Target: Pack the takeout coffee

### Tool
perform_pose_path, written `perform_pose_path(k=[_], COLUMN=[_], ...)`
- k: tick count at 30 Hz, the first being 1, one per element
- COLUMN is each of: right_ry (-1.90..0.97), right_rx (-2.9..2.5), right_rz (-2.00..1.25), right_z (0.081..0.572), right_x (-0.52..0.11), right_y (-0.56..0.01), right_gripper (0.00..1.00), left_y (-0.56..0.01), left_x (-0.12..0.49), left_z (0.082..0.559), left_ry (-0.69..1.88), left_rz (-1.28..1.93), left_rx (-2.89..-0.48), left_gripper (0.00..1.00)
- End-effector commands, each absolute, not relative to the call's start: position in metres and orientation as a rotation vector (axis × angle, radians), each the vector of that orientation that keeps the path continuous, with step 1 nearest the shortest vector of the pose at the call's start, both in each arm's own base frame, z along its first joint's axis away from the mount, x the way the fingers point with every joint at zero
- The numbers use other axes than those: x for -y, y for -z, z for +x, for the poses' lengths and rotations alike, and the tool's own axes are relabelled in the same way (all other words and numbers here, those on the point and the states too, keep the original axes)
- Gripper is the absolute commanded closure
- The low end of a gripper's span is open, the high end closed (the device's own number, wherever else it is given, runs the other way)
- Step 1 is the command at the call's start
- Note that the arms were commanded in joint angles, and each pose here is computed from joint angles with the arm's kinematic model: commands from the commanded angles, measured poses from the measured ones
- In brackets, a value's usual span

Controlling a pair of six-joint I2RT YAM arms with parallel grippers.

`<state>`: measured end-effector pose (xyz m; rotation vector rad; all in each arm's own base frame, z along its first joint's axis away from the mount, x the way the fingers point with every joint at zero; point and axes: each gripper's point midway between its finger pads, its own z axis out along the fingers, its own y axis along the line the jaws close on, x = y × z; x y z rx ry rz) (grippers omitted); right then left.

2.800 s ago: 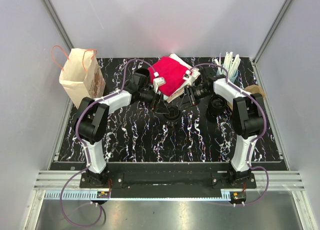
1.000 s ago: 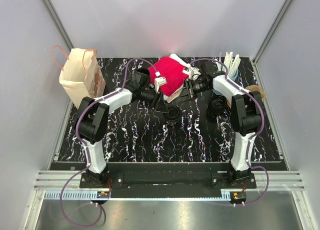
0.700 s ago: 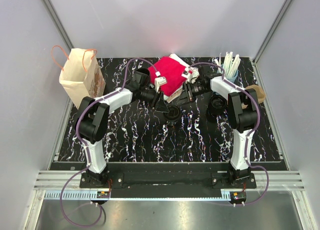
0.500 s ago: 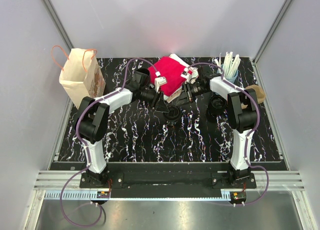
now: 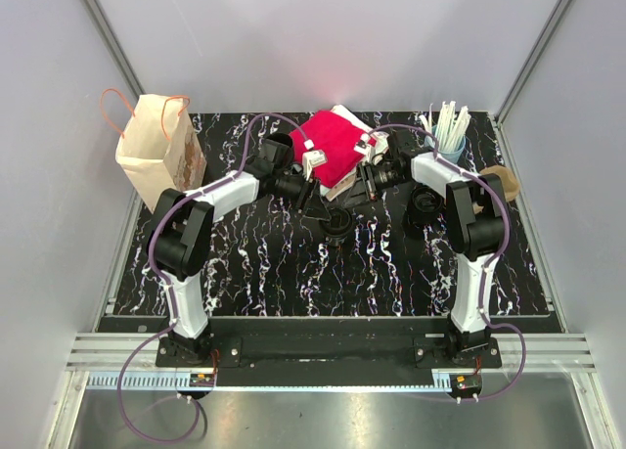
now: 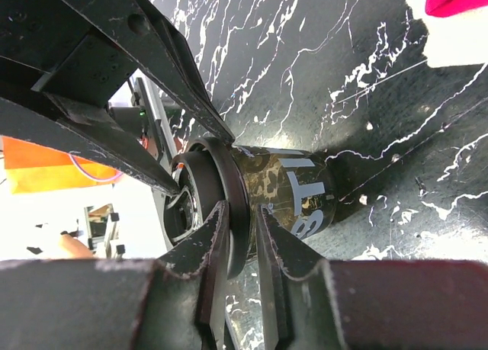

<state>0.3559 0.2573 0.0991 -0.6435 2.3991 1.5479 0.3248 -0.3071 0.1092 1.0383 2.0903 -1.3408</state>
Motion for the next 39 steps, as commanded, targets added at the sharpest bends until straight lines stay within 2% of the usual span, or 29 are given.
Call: perform_pose_path(k=[1, 7, 23, 26, 31, 39], right_ry=[-1.323, -1.173, -1.111, -1.166, -1.274, -1.346], right_rx=[-2.600, -2.625, -2.585, -2.509, -2.355, -2.324], right_rz=[-0.698, -0.726, -0.776, -0.798, -0.825, -0.765], right_z=[0.330, 0.330, 0.332, 0.337, 0.347, 0.350], right_x=[-0.247, -0.234, -0.243, -0.251, -0.262, -0.247], right_y=[-0.043, -0.028, -0.039, -0.069, -0.131, -0.152], right_gripper=[0.76, 0.77, 0.74, 0.70, 0.56, 0.50], left_y=[-0.057, -0.054, -0.046, -0.045, -0.046, -0.046], left_x=[0.286, 0.281, 0.274, 0.273, 0.274, 0.275], left_z=[0.340, 0.341, 0.336, 0.335, 0.335, 0.338], left_ry=[1.078, 1.033, 0.910, 0.904, 0.915, 0.924], left_rz=[1.051, 1.048, 1.091, 1.093, 1.094, 1.083], left_rx=[-2.242, -2.263, -2.281, -2.283, -2.286, -2.293], left_gripper=[0.52, 0.53, 0.56, 0.56, 0.56, 0.57])
